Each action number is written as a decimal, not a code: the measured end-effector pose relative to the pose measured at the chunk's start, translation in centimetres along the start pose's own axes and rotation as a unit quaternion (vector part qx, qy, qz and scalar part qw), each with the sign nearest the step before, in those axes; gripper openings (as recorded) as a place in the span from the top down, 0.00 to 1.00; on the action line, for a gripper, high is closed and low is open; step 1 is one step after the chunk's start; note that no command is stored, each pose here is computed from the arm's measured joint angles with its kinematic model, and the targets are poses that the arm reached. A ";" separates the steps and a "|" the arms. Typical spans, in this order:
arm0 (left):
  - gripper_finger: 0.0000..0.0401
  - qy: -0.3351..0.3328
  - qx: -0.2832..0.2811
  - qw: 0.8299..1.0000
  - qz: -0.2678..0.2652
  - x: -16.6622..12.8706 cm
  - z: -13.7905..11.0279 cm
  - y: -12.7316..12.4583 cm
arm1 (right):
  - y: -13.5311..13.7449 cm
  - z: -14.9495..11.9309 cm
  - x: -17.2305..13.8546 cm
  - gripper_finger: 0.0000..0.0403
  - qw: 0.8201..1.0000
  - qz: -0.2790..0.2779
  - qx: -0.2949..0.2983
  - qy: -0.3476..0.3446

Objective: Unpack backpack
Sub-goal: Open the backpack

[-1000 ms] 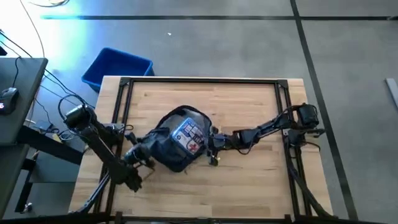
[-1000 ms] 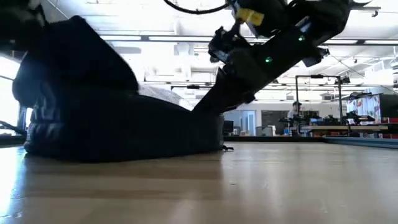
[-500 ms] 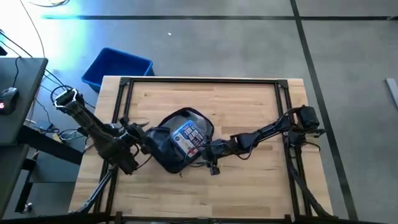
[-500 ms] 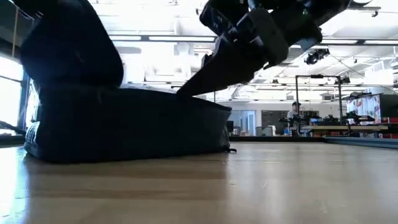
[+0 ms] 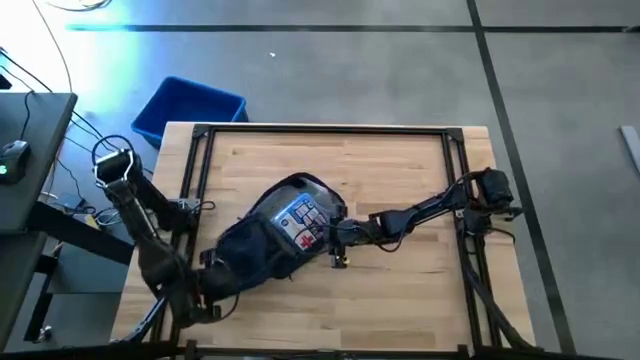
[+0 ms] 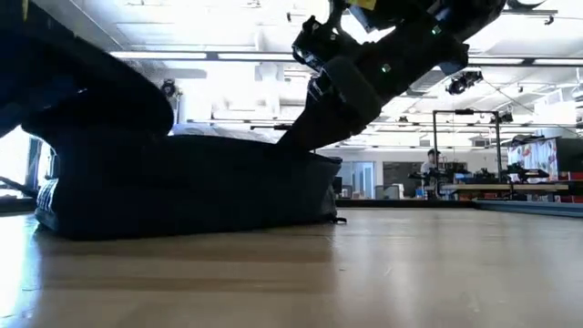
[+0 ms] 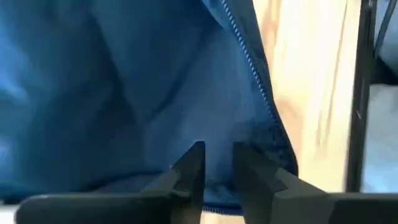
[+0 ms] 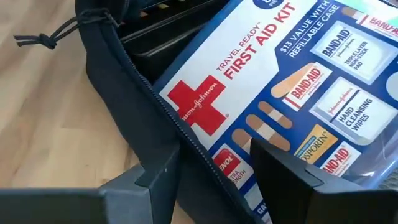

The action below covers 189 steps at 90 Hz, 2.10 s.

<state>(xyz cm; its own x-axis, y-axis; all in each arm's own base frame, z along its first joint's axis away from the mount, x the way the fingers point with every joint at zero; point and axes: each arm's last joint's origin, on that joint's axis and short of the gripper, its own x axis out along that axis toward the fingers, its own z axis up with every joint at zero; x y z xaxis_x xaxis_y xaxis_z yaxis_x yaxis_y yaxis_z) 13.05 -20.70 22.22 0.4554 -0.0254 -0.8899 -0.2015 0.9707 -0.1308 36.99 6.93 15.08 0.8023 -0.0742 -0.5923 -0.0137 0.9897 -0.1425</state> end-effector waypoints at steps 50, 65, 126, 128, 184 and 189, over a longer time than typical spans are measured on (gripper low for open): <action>0.65 0.134 -0.132 0.978 -0.090 -3.3 -0.6 -1.3 | -0.8 1.9 -0.1 0.56 0.999 -0.036 0.001 0.010; 0.65 0.139 -0.202 0.962 -0.119 -3.7 -0.3 -2.1 | -1.3 1.2 -0.1 0.56 0.998 -0.042 0.013 0.049; 0.61 0.082 -0.126 0.984 -0.097 -3.3 0.5 -1.6 | -1.2 1.0 -0.1 0.56 0.997 -0.038 0.019 0.056; 0.62 0.052 -0.110 0.989 -0.083 -3.2 0.7 -1.4 | -1.2 1.0 -0.1 0.56 0.997 -0.038 0.019 0.056; 0.75 0.012 -0.194 0.953 0.232 4.5 0.7 9.1 | -0.9 0.7 0.1 0.56 0.997 -0.031 0.025 0.064; 0.76 0.037 -0.211 0.951 0.225 5.0 0.1 9.3 | -0.9 0.7 0.0 0.56 0.997 -0.031 0.024 0.065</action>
<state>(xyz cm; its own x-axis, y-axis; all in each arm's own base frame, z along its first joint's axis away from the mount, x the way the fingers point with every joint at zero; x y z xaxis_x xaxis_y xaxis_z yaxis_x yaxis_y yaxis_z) 13.52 -11.77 16.60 0.1818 0.3370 -0.9238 -0.6981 0.7059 0.1201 37.46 6.16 15.75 0.7170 -0.1472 -0.6813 0.0650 0.9873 -0.1449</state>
